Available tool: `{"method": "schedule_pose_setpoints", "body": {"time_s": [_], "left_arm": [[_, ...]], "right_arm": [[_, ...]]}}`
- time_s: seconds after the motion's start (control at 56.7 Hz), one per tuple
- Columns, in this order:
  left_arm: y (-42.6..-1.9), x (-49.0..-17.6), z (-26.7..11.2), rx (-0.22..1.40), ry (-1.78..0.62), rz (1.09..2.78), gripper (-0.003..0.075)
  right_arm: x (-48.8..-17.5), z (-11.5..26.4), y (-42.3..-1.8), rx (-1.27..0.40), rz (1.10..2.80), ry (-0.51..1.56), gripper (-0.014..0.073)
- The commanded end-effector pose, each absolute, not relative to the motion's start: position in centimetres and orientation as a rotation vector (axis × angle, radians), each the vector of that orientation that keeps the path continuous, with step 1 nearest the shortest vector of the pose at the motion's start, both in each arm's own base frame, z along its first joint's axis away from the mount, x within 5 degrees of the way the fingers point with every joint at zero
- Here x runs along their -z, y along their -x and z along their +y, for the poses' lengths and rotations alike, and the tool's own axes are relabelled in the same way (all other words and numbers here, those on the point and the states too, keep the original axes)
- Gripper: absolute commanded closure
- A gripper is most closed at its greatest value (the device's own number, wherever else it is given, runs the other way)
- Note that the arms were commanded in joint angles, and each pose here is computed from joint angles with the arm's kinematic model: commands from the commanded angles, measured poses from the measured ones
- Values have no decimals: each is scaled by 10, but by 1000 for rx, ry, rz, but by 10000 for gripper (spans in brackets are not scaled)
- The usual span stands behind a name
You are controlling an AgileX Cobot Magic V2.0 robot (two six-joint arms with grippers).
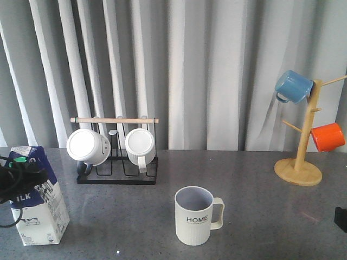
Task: Place milk next to cup
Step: 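Grasp the Pascual milk carton with the left gripper, then carry the milk carton with the left gripper beside the HOME mug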
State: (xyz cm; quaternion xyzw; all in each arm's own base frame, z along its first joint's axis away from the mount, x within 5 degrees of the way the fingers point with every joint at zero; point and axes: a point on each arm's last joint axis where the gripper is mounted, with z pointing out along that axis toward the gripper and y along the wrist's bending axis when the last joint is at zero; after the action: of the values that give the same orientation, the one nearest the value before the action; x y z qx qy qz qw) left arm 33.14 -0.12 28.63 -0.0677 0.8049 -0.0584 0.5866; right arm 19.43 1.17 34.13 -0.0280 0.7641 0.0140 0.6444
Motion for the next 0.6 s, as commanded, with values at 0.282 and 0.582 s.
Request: {"method": "schedule_pose_setpoints", "body": {"time_s": [0.282,0.582], "left_arm": [[-331,-316,-2,163,154,1723,728],[-318,-333,-30,210,141,1676,726]], "right_arm": [[-359,11,-194,-24,1635,69,603],[-359,11,-194,-24,1635,69,603]]}}
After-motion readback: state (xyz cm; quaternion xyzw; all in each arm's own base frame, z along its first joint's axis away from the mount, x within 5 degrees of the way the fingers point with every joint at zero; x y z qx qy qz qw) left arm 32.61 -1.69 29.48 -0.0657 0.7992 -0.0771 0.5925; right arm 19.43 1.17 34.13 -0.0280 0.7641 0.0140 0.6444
